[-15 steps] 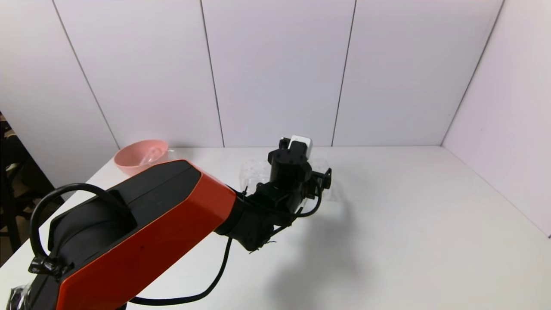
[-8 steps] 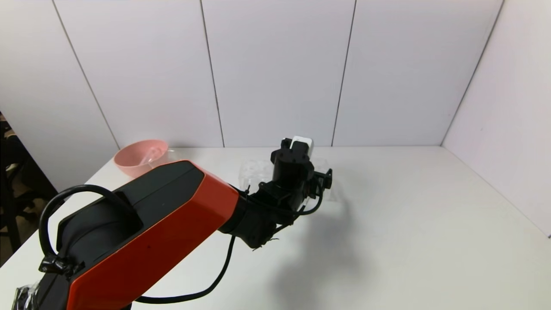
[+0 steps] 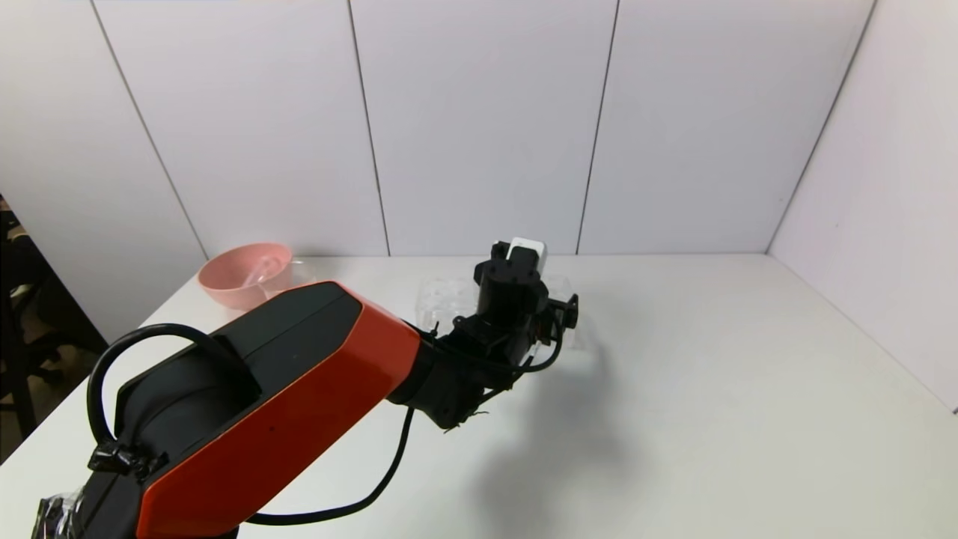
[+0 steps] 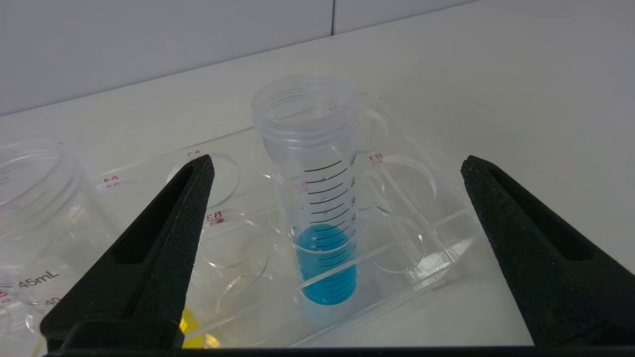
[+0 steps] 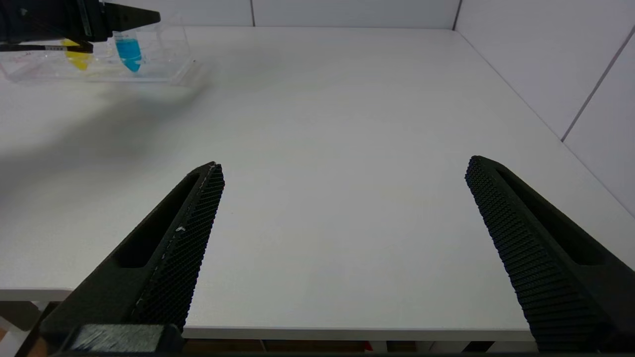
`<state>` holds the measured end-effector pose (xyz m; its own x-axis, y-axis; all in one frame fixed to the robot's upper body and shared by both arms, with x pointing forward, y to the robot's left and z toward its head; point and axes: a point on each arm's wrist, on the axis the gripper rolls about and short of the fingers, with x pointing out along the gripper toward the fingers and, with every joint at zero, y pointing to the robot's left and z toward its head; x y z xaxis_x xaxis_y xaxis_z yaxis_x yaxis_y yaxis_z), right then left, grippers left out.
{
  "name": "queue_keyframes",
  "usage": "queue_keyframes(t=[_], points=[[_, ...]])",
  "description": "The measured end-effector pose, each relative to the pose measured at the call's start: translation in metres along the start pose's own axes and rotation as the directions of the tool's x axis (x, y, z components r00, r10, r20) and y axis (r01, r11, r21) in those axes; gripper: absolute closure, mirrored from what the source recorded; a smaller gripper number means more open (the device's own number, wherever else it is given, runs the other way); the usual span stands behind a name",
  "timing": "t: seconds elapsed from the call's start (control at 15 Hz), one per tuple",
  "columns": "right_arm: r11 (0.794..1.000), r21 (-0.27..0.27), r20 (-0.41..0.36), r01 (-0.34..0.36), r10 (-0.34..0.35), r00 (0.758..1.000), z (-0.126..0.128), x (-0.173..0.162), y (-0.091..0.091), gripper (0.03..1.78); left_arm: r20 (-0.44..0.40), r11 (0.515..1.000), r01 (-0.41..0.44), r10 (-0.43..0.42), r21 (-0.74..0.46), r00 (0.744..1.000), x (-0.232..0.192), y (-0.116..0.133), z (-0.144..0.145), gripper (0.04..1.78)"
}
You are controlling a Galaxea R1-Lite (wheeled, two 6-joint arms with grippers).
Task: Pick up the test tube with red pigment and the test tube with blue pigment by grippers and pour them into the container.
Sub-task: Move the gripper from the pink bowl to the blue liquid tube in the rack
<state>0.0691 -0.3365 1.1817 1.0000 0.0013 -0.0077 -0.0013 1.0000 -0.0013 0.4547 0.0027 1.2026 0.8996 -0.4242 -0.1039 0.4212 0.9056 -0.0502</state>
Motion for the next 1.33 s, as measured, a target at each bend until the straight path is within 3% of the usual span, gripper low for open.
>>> queue_keyframes(t=[1.13, 1.33], points=[[1.0, 0.0, 0.0, 0.0, 0.0, 1.0, 0.0, 0.0, 0.0, 0.04, -0.001, 1.0, -0.015, 0.015, 0.0, 1.0, 0.01, 0.009, 0.001, 0.11], [1.0, 0.0, 0.0, 0.0, 0.0, 1.0, 0.0, 0.0, 0.0, 0.04, -0.005, 1.0, -0.018, 0.018, 0.001, 1.0, 0.011, 0.011, 0.001, 0.23]])
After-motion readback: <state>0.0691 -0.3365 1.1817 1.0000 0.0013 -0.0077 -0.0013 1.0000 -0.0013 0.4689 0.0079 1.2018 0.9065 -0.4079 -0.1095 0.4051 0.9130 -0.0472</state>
